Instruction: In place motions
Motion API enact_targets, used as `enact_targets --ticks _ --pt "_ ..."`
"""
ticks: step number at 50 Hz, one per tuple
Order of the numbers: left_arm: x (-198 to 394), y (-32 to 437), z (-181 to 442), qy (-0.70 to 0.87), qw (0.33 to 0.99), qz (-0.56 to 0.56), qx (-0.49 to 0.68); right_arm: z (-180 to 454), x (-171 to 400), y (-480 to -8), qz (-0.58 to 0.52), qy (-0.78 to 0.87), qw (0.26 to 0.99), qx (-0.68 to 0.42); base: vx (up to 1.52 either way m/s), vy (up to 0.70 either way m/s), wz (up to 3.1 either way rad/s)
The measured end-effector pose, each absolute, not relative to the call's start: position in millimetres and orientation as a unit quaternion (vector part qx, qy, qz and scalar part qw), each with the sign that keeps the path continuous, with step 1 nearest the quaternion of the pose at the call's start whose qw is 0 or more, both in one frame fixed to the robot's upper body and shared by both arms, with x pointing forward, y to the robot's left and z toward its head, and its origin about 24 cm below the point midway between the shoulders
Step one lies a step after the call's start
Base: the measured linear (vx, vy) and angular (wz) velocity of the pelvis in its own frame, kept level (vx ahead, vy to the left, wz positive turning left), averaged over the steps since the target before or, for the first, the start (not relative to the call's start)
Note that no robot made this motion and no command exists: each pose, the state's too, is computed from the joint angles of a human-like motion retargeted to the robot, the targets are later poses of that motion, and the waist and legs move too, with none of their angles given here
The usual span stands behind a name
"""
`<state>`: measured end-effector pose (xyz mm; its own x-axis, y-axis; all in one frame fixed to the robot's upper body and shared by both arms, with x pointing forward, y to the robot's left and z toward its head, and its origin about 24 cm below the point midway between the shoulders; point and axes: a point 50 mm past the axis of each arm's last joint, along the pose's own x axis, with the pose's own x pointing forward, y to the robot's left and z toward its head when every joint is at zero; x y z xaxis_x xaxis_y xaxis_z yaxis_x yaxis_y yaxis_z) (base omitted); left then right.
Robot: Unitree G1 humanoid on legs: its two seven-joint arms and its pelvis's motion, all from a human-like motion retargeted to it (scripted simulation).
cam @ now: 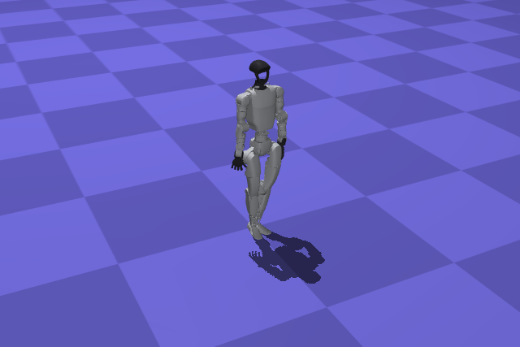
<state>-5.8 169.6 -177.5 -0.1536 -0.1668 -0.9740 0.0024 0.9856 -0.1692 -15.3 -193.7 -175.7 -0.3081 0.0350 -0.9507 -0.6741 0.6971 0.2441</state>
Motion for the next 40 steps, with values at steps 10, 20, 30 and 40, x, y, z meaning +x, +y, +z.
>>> enact_targets --ticks 10,20,30,40 --pt "-2.5 170.5 -177.5 0.754 0.651 -0.068 -0.053 -175.8 -13.7 -193.9 0.327 0.739 0.547 -0.22 0.0 0.0 -0.1" --pt "-5.3 170.7 -177.5 0.755 0.65 -0.063 -0.058 -175.8 -13.6 -194.3 0.328 0.738 0.547 -0.222 0.01 0.0 0.09" --pt "-3.7 171.2 -177.4 0.755 0.65 -0.067 -0.054 -175.4 -15.6 -195.5 0.325 0.742 0.544 -0.22 0.0 0.0 -0.13" --pt "-5.6 170.0 -177.5 0.755 0.65 -0.064 -0.058 -175.7 -13.6 -194.3 0.33 0.738 0.544 -0.224 0.0 0.0 0.0"
